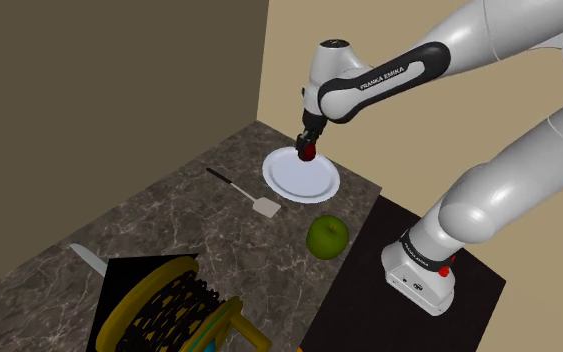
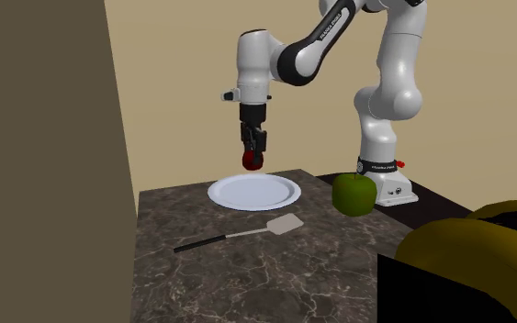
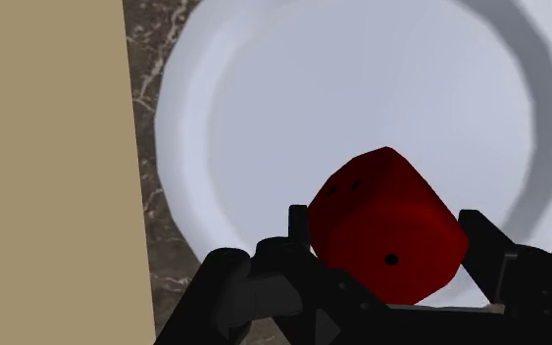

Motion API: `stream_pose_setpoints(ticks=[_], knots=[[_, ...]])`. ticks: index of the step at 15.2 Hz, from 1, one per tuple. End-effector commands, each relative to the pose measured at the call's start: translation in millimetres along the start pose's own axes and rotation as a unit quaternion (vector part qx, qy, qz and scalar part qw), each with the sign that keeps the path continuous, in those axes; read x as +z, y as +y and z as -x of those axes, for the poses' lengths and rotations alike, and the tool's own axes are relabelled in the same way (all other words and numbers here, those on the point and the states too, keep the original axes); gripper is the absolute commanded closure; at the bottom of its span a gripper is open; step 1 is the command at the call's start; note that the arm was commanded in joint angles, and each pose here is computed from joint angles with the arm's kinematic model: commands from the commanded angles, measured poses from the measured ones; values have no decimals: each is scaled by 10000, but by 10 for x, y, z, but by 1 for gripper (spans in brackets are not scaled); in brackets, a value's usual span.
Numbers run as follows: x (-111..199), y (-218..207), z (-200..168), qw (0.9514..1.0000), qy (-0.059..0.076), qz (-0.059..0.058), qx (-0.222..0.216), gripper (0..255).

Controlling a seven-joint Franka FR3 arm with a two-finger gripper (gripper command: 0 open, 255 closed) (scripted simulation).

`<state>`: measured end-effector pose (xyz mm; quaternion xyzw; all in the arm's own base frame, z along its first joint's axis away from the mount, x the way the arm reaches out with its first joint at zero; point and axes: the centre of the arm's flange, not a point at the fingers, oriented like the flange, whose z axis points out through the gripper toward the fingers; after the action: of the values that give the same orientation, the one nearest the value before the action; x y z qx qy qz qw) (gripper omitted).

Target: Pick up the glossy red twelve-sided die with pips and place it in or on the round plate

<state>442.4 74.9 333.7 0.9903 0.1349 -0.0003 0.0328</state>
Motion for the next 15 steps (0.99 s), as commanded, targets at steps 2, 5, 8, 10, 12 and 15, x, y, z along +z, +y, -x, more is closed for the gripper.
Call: stream_pose_setpoints(ticks=[2, 5, 8, 10, 12, 15], knots=[[151, -11, 52, 10000, 1, 1, 0, 255], [309, -21, 51, 10000, 1, 1, 0, 255], [467, -32, 49, 10000, 1, 1, 0, 255], [572, -38, 48, 10000, 1, 1, 0, 255], [678, -45, 47, 10000, 1, 1, 0, 255], [738, -49, 47, 10000, 1, 1, 0, 255]])
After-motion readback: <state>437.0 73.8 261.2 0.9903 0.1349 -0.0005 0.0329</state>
